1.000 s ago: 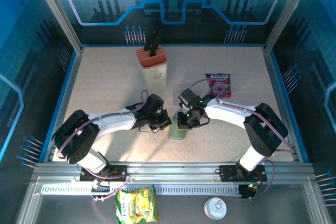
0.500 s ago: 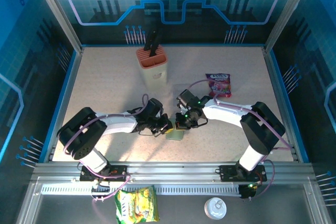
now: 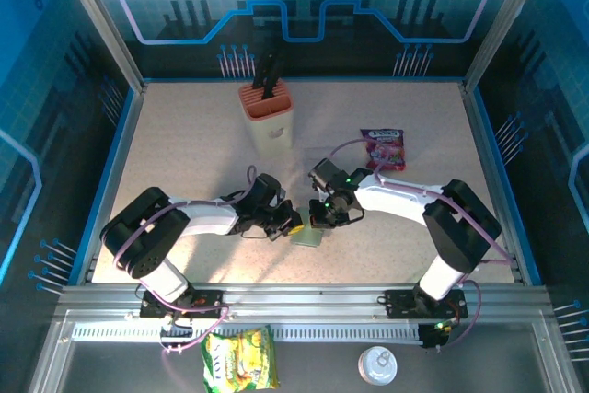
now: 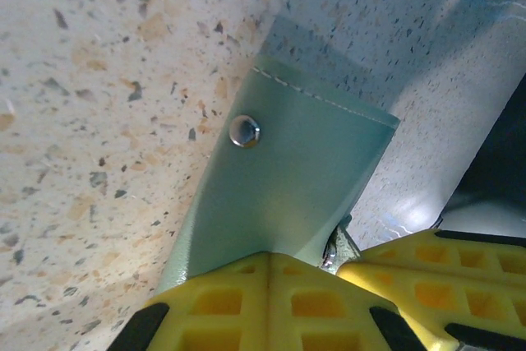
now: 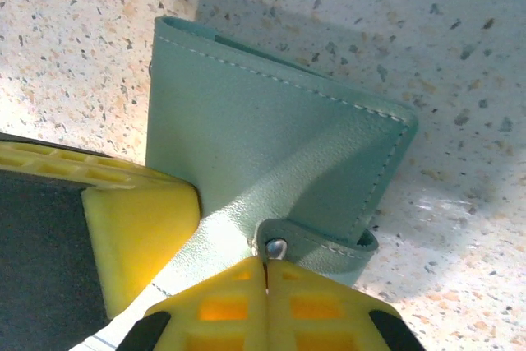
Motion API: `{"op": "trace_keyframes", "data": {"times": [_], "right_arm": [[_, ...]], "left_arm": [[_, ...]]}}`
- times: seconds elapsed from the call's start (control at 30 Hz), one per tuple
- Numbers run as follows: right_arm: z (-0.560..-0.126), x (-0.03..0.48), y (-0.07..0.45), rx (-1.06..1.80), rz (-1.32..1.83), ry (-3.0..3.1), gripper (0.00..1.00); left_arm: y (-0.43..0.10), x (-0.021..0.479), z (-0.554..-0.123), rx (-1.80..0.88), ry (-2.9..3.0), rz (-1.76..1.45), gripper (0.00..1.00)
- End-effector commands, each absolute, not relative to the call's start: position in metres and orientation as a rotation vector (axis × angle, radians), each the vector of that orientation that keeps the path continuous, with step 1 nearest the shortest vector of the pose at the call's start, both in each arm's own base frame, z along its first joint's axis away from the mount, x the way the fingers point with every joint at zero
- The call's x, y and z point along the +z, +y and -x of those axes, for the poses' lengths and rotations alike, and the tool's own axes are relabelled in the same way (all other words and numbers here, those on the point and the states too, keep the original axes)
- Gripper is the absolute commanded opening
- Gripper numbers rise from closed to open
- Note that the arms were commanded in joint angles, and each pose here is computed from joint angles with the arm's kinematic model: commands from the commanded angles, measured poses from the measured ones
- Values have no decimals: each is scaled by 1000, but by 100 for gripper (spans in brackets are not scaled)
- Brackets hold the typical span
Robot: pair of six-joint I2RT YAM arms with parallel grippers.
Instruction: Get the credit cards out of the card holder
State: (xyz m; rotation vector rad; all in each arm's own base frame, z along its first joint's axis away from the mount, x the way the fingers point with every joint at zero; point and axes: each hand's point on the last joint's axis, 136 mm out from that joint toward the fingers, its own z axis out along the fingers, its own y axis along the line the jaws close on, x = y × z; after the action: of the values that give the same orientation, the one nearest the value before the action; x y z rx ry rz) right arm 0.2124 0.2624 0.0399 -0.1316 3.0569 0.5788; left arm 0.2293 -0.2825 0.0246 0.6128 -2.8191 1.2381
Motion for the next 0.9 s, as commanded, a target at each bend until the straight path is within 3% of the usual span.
{"op": "trace_keyframes", "data": {"times": [0.0, 0.3, 0.5, 0.73, 0.87], "right_arm": [[-204, 36, 222, 326, 83, 3110, 0], [-202, 37, 200, 293, 17, 3108, 0], [-209, 58, 237, 462, 121, 3043, 0], [-210, 61, 266, 429, 176, 3057, 20], [-211, 55, 269, 356, 183, 3073, 23]], "left_arm": [[-223, -43, -188, 794, -2802, -804, 0], [-217, -52, -186, 790, -2781, -855, 0], [-229, -35, -197, 854, -2798, -800, 0], [-233, -32, -198, 882, -2787, -798, 0], [-235, -32, -198, 903, -2779, -798, 0]]}}
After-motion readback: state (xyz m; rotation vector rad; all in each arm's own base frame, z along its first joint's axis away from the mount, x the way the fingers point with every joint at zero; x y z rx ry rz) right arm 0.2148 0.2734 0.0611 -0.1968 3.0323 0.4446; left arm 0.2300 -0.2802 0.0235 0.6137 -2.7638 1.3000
